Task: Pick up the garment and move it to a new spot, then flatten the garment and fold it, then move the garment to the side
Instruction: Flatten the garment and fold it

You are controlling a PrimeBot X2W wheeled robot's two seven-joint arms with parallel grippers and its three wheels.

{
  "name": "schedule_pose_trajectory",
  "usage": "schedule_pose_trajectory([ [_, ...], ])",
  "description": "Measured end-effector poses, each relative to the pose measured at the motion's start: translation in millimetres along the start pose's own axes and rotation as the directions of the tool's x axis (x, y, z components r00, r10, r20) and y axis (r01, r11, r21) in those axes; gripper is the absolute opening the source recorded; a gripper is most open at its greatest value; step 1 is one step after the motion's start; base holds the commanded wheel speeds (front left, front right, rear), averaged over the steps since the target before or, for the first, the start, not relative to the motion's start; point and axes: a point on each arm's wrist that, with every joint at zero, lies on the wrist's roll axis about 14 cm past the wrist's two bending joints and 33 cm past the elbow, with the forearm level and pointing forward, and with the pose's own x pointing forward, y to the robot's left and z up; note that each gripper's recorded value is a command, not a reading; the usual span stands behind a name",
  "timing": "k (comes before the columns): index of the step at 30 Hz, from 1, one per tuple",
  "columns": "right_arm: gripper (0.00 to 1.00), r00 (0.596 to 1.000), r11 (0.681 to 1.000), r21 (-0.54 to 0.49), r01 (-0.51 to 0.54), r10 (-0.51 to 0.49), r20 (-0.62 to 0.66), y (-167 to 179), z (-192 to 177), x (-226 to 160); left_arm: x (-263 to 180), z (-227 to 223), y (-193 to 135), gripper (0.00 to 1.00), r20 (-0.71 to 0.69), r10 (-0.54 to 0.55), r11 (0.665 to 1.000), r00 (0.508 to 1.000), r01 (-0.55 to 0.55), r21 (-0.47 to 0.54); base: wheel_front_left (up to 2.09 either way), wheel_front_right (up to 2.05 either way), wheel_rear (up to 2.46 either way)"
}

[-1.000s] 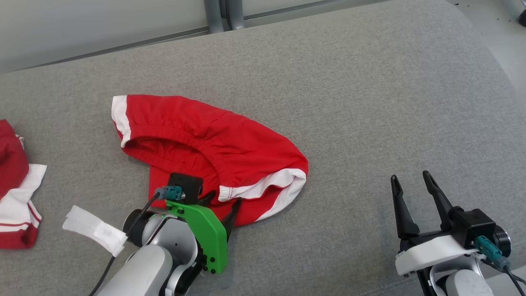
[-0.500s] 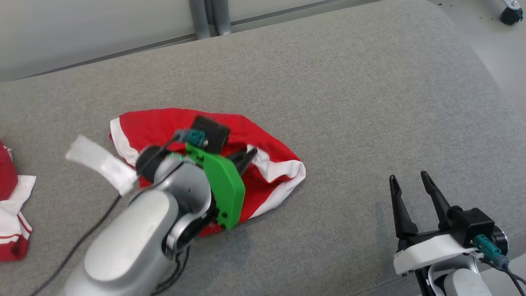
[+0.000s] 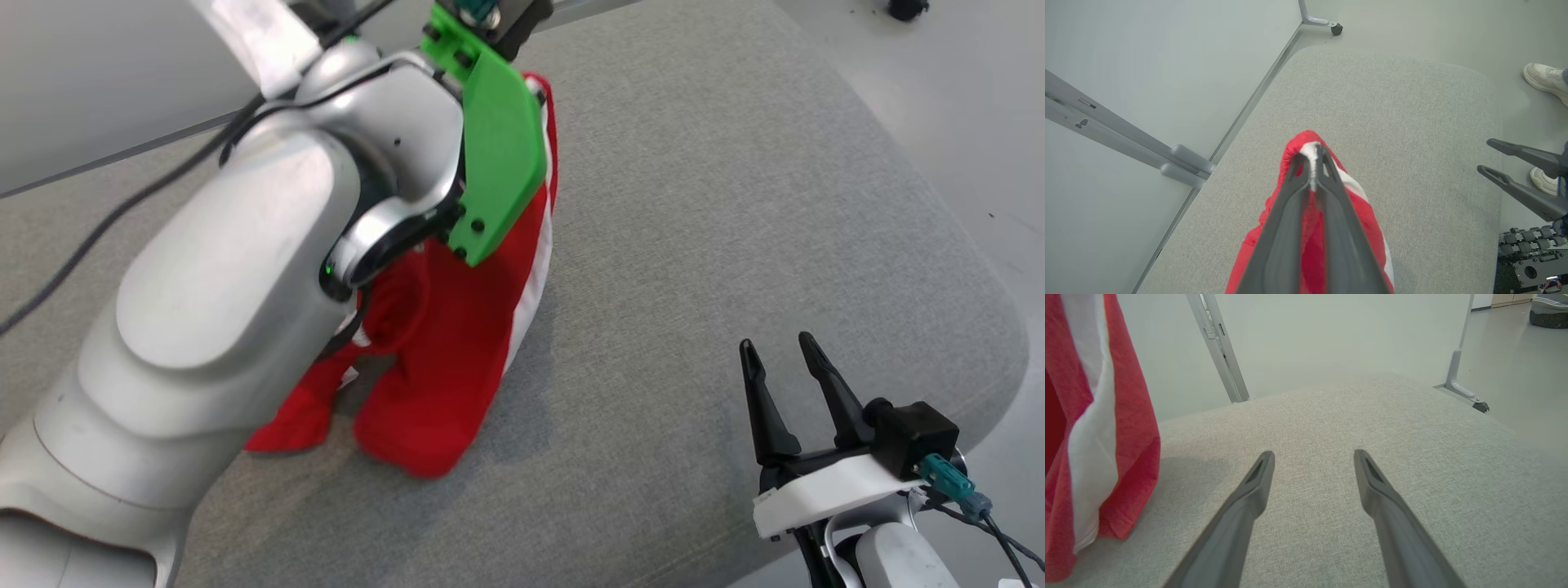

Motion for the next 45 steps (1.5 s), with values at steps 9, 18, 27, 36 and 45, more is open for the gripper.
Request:
schedule_pose_trajectory([
  [9,1.00,0.995,0.995,0.006,0.103,-0.103,0.014,-31,7,-14,11,91,-2,0.00,0.186,-0.045,0.999,0.981,0.044,0.012,0.00,0.00,0.00],
  [18,1.00,0.994,0.994,0.008,0.110,-0.110,-0.002,-33,1,-17,8,-8,41,0.00,0.110,0.064,0.943,0.992,-0.024,-0.331,0.00,0.00,0.00],
  [27,1.00,0.999,0.999,-0.035,0.018,-0.019,-0.028,-8,-9,0,-36,-187,50,0.00,-0.052,0.255,0.668,0.965,-0.215,-0.713,0.00,0.00,0.00],
  [36,1.00,0.995,0.995,-0.069,-0.078,0.073,-0.066,19,-23,16,-71,-240,12,0.00,-0.044,0.357,0.436,0.933,-0.208,-0.875,0.00,0.00,0.00],
  [45,1.00,0.977,0.976,-0.086,-0.198,0.189,-0.096,56,-36,30,-96,-260,-1,0.14,-0.032,0.441,0.330,0.897,-0.196,-0.923,0.00,0.00,0.00],
])
